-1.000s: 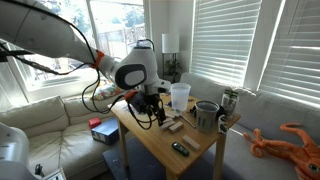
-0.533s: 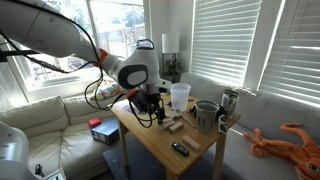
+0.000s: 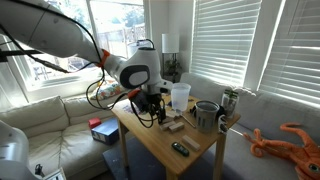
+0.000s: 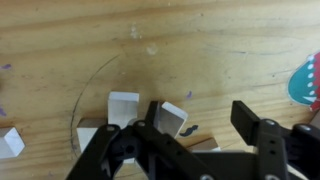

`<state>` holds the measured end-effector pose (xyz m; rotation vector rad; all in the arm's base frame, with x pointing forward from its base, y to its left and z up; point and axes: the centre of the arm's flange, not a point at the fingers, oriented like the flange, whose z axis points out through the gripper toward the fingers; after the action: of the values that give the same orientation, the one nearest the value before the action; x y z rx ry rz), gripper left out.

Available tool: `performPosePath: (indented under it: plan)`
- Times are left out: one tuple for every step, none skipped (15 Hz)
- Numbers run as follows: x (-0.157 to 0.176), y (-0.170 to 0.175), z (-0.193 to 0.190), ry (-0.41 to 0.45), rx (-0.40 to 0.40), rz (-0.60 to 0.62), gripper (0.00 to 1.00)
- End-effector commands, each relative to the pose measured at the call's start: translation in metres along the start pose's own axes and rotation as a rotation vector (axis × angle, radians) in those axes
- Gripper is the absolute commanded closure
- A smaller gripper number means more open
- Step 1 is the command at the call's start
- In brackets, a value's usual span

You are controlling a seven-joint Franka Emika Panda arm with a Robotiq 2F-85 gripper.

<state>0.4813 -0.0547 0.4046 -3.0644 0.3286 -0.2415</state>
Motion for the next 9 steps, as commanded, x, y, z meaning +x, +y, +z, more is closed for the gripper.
performPosePath:
  plan:
    - [0.005,0.005,0.006,-0.008,0.003,0.013,0.1]
    - [0.006,0.007,0.007,0.005,0.008,0.024,0.1]
    - [0.006,0.008,0.008,0.006,0.007,0.037,0.12]
    - [0.007,0.01,0.009,0.008,0.012,0.043,0.11]
    - [0.007,0.011,0.009,0.009,0.011,0.047,0.13]
    - [0.008,0.012,0.009,0.011,0.013,0.052,0.19]
    - [0.008,0.013,0.009,0.013,0.013,0.055,0.28]
    - [0.008,0.015,0.008,0.016,0.013,0.062,0.36]
    - [0.008,0.016,0.007,0.019,0.011,0.065,0.37]
